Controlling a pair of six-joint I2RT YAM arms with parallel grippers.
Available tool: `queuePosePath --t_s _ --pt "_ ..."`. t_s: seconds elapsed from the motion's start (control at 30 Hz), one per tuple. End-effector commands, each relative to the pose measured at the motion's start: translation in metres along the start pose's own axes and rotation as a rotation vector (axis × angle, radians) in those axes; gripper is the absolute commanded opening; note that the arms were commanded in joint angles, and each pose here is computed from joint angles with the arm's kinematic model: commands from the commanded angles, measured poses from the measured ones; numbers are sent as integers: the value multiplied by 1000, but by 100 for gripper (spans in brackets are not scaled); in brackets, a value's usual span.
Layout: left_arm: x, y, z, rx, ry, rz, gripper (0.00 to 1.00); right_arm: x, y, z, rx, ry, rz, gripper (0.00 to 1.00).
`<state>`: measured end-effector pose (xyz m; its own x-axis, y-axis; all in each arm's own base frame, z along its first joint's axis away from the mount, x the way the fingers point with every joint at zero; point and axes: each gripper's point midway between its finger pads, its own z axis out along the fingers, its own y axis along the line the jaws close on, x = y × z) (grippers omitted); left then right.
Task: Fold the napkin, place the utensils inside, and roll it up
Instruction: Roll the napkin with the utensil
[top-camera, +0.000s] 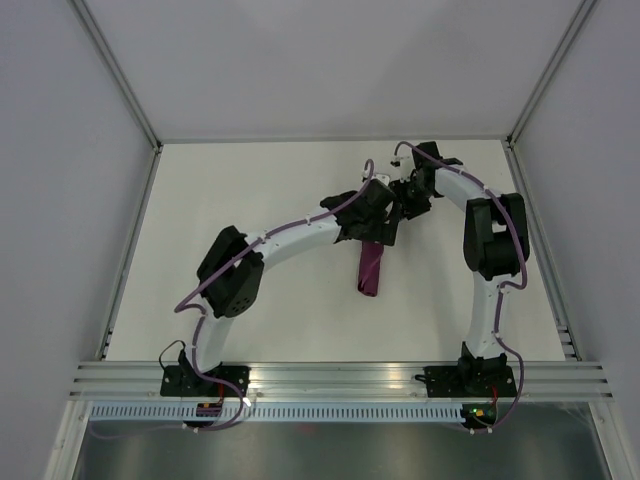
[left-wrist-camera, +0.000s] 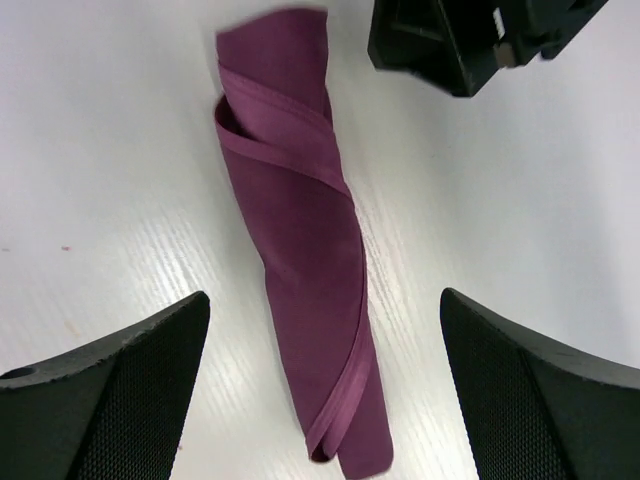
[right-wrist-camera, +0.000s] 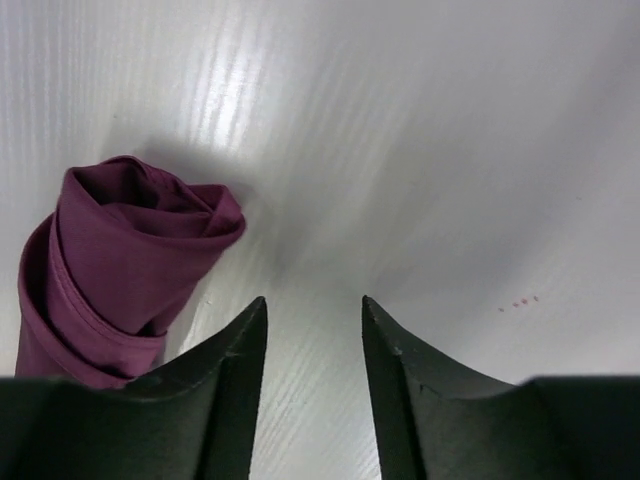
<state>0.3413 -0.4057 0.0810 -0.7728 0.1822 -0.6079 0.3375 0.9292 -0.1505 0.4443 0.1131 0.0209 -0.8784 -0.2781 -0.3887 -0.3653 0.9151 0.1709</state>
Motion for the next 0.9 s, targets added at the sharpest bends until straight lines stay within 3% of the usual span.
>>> queuePosePath --t_s 0.0,0.13,0.4,0.43,0.6,0.87 --pt "-62 2 -64 83 -169 11 100 -22 -7 -44 -6 -94 56 52" --pt "-89 30 -121 109 -277 -39 100 -40 -15 -96 12 -213 67 61" --pt "-73 88 -196 134 -357 -40 100 -52 -24 -238 61 -517 114 78" --pt "-69 90 -201 140 -359 -32 100 -46 -24 -243 65 -528 122 98" --pt "-44 109 -231 118 -386 -23 100 -21 -18 -292 162 -656 107 98" --pt "-24 136 -243 65 -499 32 100 26 -20 -287 264 -695 93 98"
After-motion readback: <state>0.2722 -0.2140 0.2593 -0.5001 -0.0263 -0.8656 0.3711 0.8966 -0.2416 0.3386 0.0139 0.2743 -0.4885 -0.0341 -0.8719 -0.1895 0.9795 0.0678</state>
